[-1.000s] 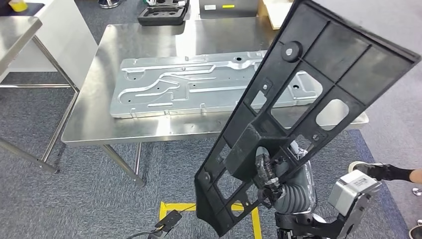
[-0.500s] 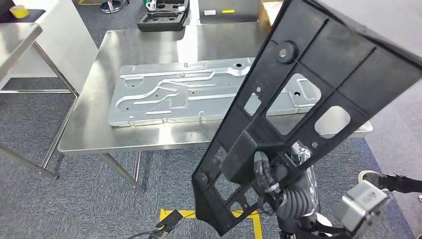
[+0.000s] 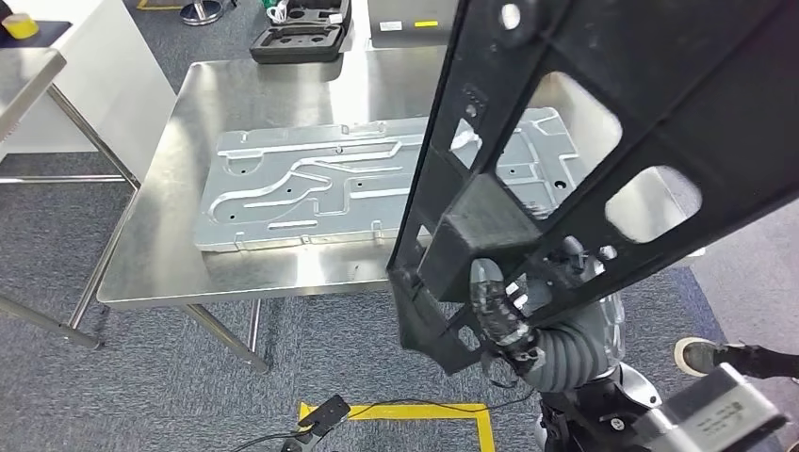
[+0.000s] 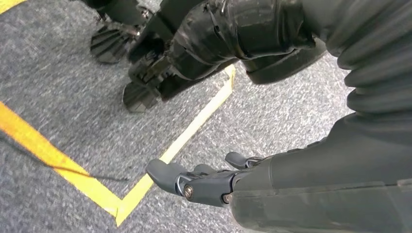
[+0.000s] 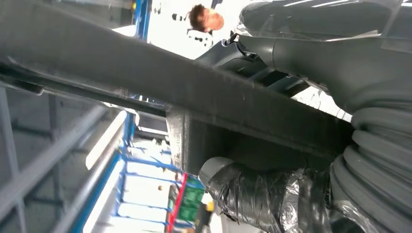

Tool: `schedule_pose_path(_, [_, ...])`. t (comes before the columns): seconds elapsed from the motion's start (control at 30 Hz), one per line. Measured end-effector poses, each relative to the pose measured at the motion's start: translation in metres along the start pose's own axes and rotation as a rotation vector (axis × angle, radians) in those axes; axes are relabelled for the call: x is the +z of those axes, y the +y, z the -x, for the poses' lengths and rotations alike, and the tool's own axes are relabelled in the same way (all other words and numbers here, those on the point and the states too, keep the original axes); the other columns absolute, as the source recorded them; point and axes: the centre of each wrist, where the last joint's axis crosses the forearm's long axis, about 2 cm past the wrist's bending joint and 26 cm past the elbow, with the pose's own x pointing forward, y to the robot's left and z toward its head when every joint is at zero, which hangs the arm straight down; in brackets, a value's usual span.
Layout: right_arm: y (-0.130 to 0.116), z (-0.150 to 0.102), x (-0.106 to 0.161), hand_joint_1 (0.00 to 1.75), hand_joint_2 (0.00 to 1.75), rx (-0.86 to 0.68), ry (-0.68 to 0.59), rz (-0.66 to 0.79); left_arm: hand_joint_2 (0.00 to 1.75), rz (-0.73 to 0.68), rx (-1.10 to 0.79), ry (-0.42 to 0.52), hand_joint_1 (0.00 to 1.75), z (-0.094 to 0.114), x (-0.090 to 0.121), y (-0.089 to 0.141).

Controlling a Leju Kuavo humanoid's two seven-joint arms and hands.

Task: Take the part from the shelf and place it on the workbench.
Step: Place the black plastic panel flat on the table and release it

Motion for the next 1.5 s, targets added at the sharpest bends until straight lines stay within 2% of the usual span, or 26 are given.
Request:
schedule_pose_path(0.2, [-0.005,-0.004,-0.009,1.29,1.75,0.038,-0.033,-0.006,1.75,0.006,0.001,-0.011,0.0,-0.005,0.0,-0.001])
schedule_pose_path(0.3, [-0.007,-0.006,-0.014,1.29,1.75,0.114,-0.035,-0.038,1.75,0.017,0.0,-0.011,0.0,-0.005,0.001,-0.003])
schedule_pose_path(0.7, [-0.003,-0.014,-0.074,1.29,1.75,0.682,-0.077,-0.222,1.75,0.013,-0.031,0.005,0.0,-0.014,-0.001,-0.001])
schedule_pose_path(0.9, [0.007,0.001,-0.09,1.29,1.75,0.948,-0.047,-0.331,1.75,0.013,-0.032,0.023,0.0,-0.011,0.0,-0.002])
schedule_pose_path(1.17, [0.008,0.037,-0.102,1.29,1.75,1.309,0.017,-0.513,1.75,0.002,-0.019,0.026,0.0,-0.011,0.0,-0.001])
schedule_pose_path(1.33, [0.01,0.056,-0.102,1.29,1.75,1.419,0.049,-0.651,1.75,0.002,-0.01,0.022,0.0,-0.013,0.0,-0.001])
schedule_pose_path(1.5, [0.013,0.064,-0.103,1.29,1.75,1.454,0.048,-0.712,1.75,0.005,-0.009,0.016,0.0,-0.017,0.0,-0.002])
